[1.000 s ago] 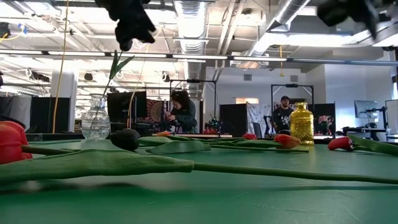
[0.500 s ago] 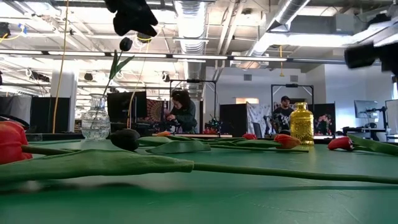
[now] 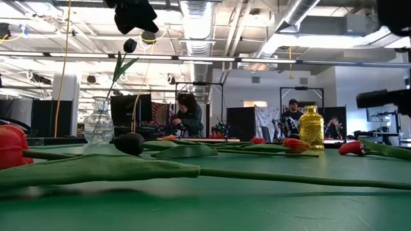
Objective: Sort flowers into vase by color
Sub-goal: Put the bottom black flower into the top transparent vase
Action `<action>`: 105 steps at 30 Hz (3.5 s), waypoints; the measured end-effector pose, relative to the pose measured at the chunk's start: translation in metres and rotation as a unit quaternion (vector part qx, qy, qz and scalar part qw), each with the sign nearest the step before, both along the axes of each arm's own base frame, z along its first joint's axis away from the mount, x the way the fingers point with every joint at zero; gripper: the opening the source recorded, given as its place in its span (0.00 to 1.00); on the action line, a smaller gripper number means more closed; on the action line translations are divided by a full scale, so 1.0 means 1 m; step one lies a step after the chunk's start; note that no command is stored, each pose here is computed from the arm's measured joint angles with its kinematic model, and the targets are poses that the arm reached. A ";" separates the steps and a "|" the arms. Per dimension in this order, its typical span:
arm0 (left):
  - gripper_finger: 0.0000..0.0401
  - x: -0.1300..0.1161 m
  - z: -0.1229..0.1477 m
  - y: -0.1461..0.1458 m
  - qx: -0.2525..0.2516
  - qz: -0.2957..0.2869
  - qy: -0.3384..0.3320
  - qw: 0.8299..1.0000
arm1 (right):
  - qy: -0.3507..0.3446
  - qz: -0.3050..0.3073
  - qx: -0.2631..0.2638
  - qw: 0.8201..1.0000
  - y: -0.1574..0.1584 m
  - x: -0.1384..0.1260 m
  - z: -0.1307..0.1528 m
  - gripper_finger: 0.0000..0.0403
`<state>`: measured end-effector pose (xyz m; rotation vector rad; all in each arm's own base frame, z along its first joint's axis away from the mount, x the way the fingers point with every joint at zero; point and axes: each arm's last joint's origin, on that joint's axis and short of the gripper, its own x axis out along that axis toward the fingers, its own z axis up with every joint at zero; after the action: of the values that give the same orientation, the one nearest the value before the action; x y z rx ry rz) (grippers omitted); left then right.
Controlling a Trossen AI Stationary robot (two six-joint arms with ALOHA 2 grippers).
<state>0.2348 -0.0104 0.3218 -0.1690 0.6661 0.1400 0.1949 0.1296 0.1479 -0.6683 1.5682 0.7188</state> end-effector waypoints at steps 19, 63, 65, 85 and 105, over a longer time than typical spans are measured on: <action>0.40 0.000 0.000 0.000 0.006 0.010 -0.001 1.000 | -0.053 0.005 0.028 0.998 0.012 -0.008 0.015 0.05; 0.40 0.017 0.032 0.008 0.046 0.107 -0.189 0.975 | -0.746 -0.434 0.264 0.430 -0.137 -0.036 0.238 0.08; 0.40 0.025 0.042 0.009 0.032 0.065 -0.250 0.965 | -0.736 -0.428 0.290 0.438 -0.139 -0.024 0.235 0.08; 0.40 0.071 0.028 0.025 -0.049 -0.018 -0.323 0.945 | -0.708 -0.365 0.404 0.451 -0.121 0.063 0.206 0.09; 0.33 0.074 0.017 0.025 -0.082 -0.026 -0.282 0.956 | -0.707 -0.370 0.413 0.438 -0.122 0.086 0.191 0.09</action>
<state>0.3083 0.0148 0.3388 -0.3351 0.1108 -0.0170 0.2810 0.0074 0.3387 0.3086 -0.3032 -0.0226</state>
